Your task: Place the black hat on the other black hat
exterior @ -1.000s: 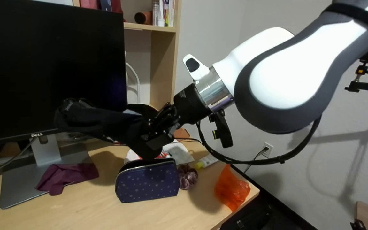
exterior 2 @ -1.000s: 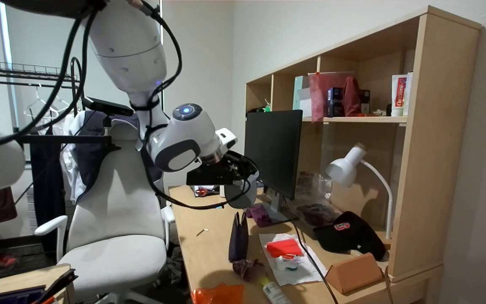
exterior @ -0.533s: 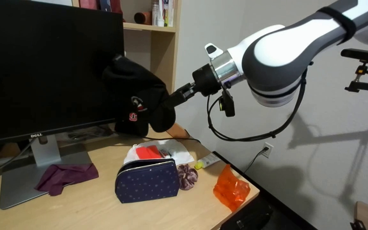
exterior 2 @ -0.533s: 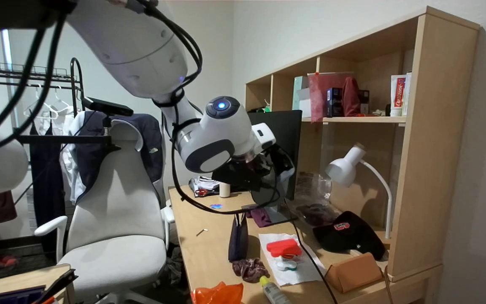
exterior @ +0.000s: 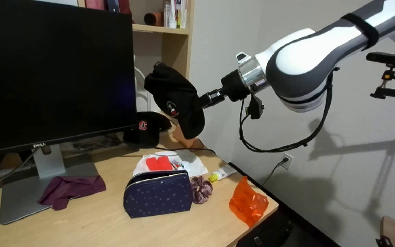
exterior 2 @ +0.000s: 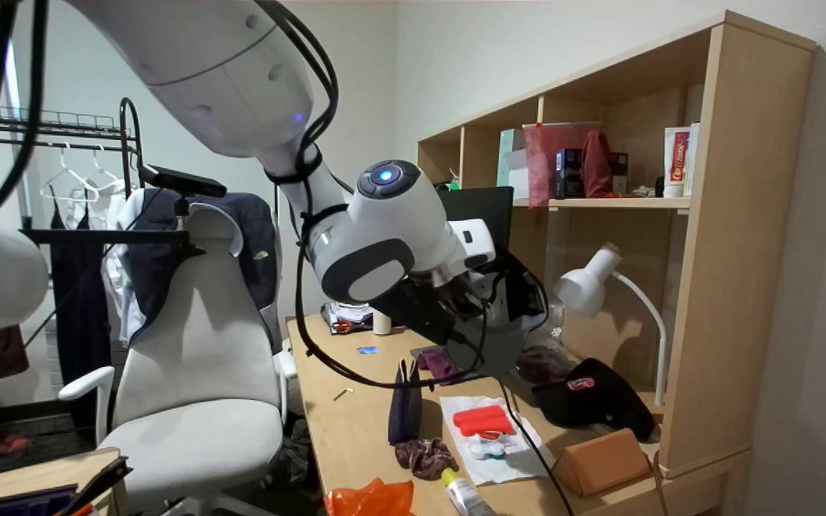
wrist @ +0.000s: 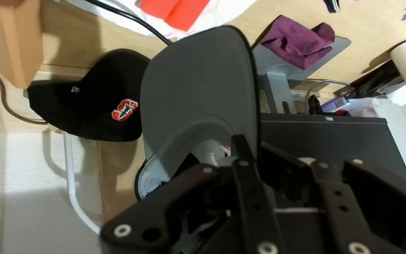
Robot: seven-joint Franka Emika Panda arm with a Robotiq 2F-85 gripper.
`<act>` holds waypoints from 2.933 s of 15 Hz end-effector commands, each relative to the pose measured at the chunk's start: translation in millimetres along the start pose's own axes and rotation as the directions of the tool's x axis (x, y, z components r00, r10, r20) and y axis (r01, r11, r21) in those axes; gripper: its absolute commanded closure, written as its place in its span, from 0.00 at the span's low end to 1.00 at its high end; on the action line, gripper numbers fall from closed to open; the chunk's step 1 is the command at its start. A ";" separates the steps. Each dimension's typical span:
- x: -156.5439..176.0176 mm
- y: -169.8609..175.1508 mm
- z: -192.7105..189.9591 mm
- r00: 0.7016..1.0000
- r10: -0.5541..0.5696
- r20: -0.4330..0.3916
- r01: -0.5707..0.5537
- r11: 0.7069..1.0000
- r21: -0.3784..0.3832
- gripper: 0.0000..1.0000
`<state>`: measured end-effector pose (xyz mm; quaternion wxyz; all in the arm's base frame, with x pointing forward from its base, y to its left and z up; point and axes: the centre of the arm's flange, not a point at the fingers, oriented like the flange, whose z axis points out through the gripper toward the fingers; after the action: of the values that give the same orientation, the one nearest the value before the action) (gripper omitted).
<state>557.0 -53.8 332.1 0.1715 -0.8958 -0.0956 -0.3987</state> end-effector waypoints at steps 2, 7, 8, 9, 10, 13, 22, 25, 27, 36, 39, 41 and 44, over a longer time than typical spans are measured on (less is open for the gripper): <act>5.5 1.2 9.7 1.000 0.020 0.006 -0.020 0.998 0.065 0.91; 35.8 15.0 48.5 0.996 0.086 -0.035 -0.074 0.963 0.260 0.91; 40.2 19.7 52.8 0.993 0.111 -0.041 -0.095 0.953 0.288 0.91; 45.5 26.2 61.6 0.990 0.131 -0.044 -0.110 0.941 0.319 0.91; 45.3 28.8 64.6 0.987 0.153 -0.046 -0.128 0.928 0.350 0.91; 33.5 23.5 61.3 0.987 0.159 -0.026 -0.145 0.947 0.287 0.91; 62.2 41.0 95.0 0.955 0.295 0.000 -0.251 0.814 0.524 0.91; 77.3 62.1 113.2 0.941 0.339 0.021 -0.296 0.790 0.537 0.91; 81.2 75.9 124.3 0.930 0.366 0.037 -0.328 0.778 0.535 0.91; 66.8 84.0 118.0 0.919 0.393 0.021 -0.360 0.819 0.446 0.91; 63.0 123.0 120.6 0.894 0.443 -0.065 -0.383 0.832 0.402 0.90; 64.8 147.0 125.9 0.878 0.466 -0.104 -0.399 0.836 0.377 0.91; 70.5 166.1 143.4 0.854 0.508 -0.110 -0.419 0.798 0.433 0.91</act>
<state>718.7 -144.5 266.3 0.4112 -0.8185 0.0621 -0.3964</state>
